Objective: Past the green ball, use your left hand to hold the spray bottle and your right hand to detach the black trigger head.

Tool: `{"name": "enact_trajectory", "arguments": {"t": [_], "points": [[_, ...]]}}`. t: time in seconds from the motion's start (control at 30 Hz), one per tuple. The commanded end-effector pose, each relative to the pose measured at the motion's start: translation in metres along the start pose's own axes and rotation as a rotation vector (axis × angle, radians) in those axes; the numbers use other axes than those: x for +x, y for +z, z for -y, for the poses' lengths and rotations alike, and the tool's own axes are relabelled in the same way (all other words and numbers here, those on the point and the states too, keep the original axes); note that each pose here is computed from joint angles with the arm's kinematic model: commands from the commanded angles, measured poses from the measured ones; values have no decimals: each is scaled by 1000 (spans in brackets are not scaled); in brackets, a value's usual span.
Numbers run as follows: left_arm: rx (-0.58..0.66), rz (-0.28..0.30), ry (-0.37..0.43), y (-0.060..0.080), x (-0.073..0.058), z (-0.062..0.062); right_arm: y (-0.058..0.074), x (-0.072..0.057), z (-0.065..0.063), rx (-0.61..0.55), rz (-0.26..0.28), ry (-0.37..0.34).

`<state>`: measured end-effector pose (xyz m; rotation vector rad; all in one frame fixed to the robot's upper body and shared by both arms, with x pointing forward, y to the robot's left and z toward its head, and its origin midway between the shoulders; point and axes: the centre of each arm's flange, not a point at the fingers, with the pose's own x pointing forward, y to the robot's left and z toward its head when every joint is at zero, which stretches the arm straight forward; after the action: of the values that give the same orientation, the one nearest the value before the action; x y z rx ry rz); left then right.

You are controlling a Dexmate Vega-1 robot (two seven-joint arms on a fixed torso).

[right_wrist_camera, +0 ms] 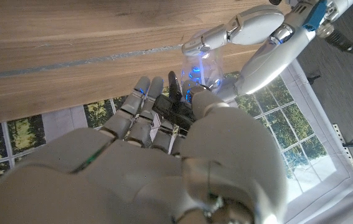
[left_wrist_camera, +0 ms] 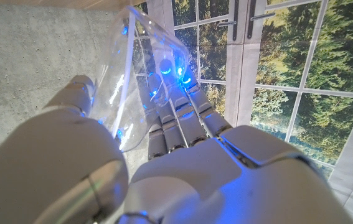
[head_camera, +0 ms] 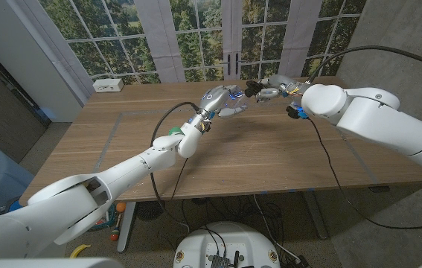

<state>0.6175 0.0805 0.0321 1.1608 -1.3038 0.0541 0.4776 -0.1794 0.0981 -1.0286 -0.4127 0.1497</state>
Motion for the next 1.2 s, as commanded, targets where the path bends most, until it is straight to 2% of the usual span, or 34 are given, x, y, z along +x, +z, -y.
{"name": "enact_trajectory", "arguments": {"t": [0.03, 0.23, 0.37, 0.53, 0.6, 0.7, 0.8, 0.87, 1.03, 1.2], "points": [[-39, -20, -22, -3, -2, -2, -2, -4, -4, -73, 79, -93], [-39, -27, -25, -5, -5, -1, -12, -3, -2, -5, 93, -105], [-33, -27, -28, -5, -6, 0, -21, -6, -5, 99, 128, -193], [-34, -30, -31, -5, -7, 1, -33, -11, -9, 284, 188, -326], [-38, -37, -29, -5, -7, 0, -37, -13, -9, 324, 205, -350], [-48, -44, -29, -6, -7, 0, -40, -14, -10, 366, 203, -354], [-46, -45, -22, -6, -7, 0, -41, -15, -11, 398, 187, -377], [-47, -44, -19, -6, -6, 1, -41, -17, -13, 414, 179, -418], [-38, -41, -11, -5, -6, 2, -37, -24, -16, 372, 95, -540], [-33, -40, -5, -5, -5, 2, -29, -30, -18, 289, -1, -631]]}}
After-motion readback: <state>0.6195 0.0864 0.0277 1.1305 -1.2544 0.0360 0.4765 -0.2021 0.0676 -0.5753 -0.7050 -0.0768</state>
